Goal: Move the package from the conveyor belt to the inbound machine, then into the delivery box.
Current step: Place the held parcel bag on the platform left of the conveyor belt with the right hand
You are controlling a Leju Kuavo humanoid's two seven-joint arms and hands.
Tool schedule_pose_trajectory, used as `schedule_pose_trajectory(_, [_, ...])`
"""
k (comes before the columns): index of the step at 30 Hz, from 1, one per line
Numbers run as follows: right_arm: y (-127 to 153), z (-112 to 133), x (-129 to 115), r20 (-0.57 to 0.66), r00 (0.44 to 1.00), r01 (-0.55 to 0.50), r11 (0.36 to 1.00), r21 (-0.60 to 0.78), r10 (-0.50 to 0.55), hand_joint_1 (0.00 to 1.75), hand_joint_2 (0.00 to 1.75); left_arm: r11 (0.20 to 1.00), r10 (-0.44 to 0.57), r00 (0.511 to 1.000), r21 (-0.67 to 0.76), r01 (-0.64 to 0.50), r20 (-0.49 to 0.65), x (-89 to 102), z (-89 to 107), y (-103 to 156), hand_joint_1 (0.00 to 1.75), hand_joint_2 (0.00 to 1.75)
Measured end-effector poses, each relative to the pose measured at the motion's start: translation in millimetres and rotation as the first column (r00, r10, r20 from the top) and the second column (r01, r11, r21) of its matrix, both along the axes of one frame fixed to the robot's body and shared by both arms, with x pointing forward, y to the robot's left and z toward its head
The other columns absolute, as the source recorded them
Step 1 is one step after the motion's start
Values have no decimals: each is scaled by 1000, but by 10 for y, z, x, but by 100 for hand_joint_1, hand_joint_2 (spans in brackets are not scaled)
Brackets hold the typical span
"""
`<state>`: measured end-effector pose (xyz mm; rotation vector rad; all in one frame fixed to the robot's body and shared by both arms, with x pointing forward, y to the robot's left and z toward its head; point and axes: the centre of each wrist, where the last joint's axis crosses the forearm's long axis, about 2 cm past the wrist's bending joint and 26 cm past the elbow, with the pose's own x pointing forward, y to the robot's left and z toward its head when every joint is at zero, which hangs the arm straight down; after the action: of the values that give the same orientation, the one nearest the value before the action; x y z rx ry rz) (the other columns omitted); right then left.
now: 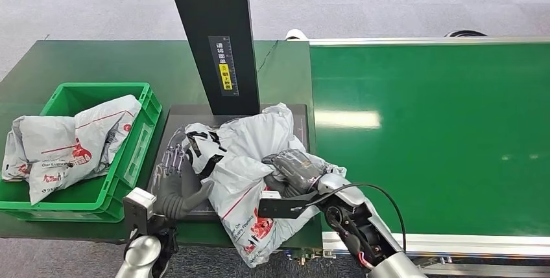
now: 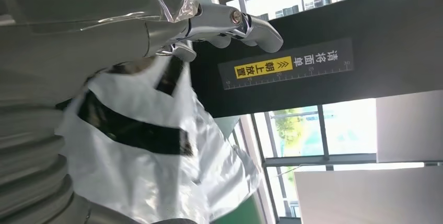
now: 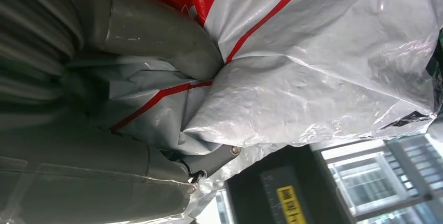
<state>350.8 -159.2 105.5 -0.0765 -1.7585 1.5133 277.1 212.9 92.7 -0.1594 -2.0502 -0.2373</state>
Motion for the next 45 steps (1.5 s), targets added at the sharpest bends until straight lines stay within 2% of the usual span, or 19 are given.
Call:
schedule_pose_trajectory(7, [215,46,23,2,998,-63,998,-8,63,175,175,1000,-13,1000,-12,13,-4,25,-1,-26,0,175])
schedule_pose_trajectory(8, [236,45,18,-4,998,-66,998,-1,66,169,175,1000,-16,1000,-15,16,-4,31,1,-32,0,175])
schedule_pose_trajectory(9, [250,40,15,-10,998,-66,998,6,66,138,175,1000,-19,1000,-17,19,-4,37,2,-38,0,175])
schedule_pose_trajectory(11, [268,23,11,-26,998,-58,998,28,59,51,175,999,-30,1000,-22,29,-7,47,2,-56,0,175])
schedule_pose_trajectory(12, [272,9,11,-32,998,-51,998,40,52,13,175,999,-36,999,-25,36,-9,53,1,-66,0,175])
schedule_pose_trajectory(13, [274,-6,12,-37,998,-43,998,51,44,0,175,999,-43,999,-26,42,-11,59,-1,-75,0,175])
schedule_pose_trajectory(25, [182,-140,14,-146,988,72,990,121,-54,0,175,994,-103,994,-31,103,-17,157,37,-160,0,175])
schedule_pose_trajectory(30, [122,-243,-76,-176,982,104,973,207,-68,0,175,994,-105,994,-32,104,-24,158,21,-165,0,175])
schedule_pose_trajectory(35, [8,-280,-166,-181,980,145,929,342,-86,0,175,994,-101,995,-33,100,-26,151,9,-160,0,175])
schedule_pose_trajectory(40, [-172,-224,-191,-189,973,210,844,494,-132,0,175,995,-91,996,-37,90,-28,125,-5,-136,0,175])
schedule_pose_trajectory(45, [-349,-161,-198,-173,968,250,798,548,-185,0,175,995,-103,994,-10,103,-28,100,-21,-121,0,175])
